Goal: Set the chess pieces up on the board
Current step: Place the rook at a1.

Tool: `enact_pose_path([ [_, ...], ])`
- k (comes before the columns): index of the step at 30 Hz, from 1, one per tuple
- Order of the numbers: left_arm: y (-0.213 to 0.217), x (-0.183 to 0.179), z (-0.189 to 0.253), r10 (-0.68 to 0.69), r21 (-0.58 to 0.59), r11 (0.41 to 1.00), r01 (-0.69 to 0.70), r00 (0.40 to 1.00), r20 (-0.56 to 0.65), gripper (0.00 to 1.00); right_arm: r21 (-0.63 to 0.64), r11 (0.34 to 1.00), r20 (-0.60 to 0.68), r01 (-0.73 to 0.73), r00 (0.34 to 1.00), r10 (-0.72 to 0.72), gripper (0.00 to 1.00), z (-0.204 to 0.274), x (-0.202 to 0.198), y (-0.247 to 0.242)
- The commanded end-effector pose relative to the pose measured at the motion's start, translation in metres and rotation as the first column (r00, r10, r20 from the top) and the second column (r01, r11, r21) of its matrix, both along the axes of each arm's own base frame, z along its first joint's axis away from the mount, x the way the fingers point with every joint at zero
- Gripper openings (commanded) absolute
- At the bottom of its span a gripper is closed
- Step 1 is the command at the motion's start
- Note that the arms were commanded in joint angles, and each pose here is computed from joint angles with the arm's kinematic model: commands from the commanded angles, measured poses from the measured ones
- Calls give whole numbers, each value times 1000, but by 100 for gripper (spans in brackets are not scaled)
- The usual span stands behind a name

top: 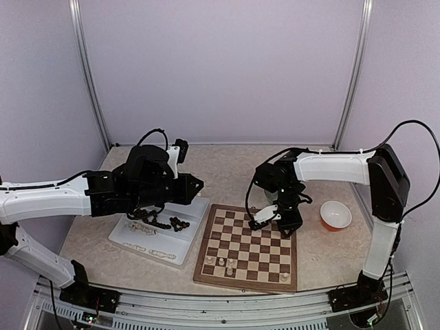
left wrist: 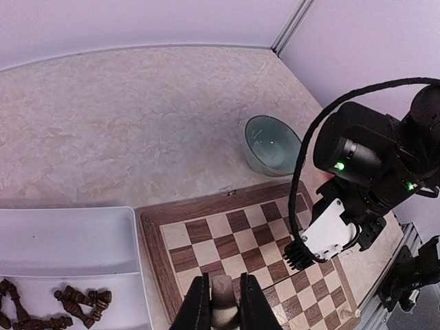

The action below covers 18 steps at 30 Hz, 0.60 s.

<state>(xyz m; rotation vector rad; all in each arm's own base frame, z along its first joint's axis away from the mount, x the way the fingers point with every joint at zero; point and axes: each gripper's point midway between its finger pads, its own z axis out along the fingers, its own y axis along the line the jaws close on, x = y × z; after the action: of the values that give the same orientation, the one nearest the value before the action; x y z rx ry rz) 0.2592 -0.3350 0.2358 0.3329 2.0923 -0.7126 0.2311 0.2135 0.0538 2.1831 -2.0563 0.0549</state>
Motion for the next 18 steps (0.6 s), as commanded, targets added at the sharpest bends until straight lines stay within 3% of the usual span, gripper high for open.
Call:
enact_pose_path([
  [1,-2,1,-7,-13,13,1000,13,1000,-1,0,66,997,12,32,999,-33,30,13,2,4],
  [13,-6,2,-11,-26,18,1000,26,1000,-13,0,24,998,28,62,998,-63,26,3,5,-12],
  [18,-7,2,-12,-28,19,999,28,1000,-14,0,28,997,26,77,997,-78,16,5,7,-13],
])
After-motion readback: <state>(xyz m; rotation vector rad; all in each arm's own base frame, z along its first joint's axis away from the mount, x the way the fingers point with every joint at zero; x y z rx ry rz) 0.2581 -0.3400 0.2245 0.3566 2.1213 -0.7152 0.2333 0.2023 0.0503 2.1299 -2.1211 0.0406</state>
